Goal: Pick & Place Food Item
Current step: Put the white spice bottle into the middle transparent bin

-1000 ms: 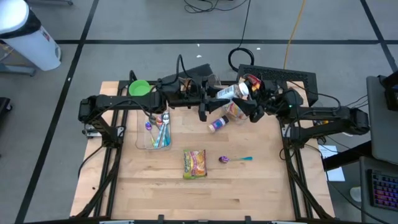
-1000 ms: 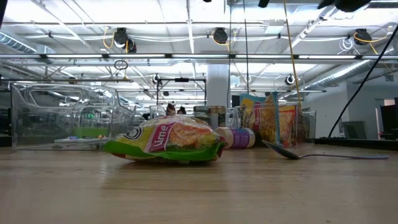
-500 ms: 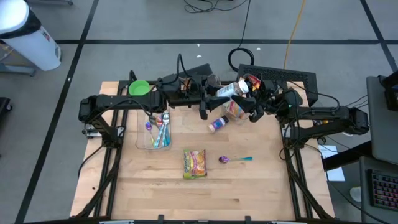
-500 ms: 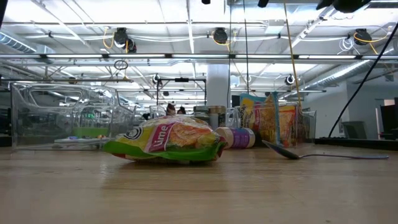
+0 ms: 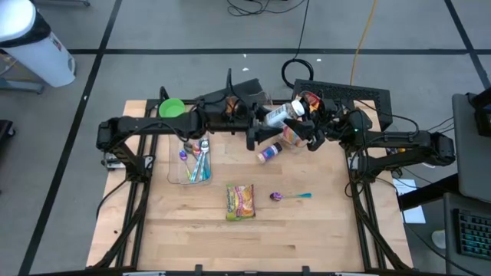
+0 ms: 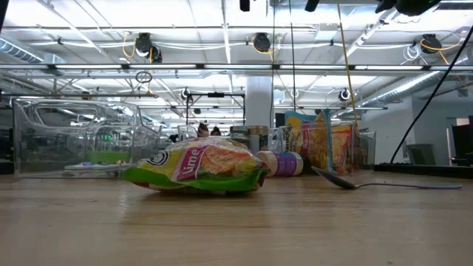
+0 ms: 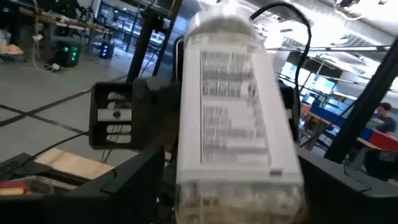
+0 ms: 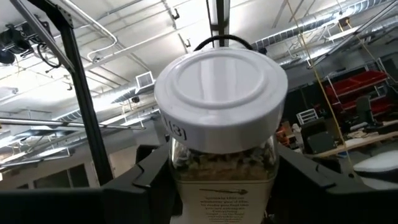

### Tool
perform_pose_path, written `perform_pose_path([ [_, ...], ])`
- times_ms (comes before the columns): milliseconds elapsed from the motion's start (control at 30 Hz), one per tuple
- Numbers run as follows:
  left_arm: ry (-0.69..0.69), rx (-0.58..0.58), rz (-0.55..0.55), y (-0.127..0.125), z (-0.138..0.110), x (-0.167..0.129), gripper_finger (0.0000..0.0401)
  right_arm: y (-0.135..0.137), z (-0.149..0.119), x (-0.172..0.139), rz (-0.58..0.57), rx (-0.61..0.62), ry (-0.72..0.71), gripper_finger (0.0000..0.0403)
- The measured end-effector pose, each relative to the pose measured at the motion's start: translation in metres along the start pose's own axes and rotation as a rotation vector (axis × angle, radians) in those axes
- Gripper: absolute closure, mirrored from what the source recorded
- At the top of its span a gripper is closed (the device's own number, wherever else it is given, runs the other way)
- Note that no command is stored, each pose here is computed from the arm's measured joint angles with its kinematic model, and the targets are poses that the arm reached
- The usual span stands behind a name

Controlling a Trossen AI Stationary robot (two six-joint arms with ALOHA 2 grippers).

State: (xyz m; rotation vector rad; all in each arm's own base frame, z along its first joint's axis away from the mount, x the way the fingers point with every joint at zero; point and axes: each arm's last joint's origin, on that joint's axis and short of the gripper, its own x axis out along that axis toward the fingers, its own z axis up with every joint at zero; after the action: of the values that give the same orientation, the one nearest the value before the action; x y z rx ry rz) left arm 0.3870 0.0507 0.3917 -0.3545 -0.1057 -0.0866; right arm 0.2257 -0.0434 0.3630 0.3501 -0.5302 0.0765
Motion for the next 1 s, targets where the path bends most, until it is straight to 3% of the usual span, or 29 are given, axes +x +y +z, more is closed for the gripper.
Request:
perform_pose_path([
  [167, 0.013, -0.015, -0.038, 0.003, 0.008, -0.006, 0.0080, 0.001, -0.001, -0.002, 0.005, 0.007, 0.045, 0.0209],
  [567, 0.138, 0.032, 0.076, 0.008, 0.016, -0.029, 0.0081, 0.002, 0.000, -0.008, -0.038, 0.013, 0.123, 0.0209],
  [1000, 0.146, 0.084, 0.077, 0.007, 0.018, -0.031, 0.0215, 0.000, -0.003, -0.009, -0.063, 0.016, 0.153, 0.0209],
])
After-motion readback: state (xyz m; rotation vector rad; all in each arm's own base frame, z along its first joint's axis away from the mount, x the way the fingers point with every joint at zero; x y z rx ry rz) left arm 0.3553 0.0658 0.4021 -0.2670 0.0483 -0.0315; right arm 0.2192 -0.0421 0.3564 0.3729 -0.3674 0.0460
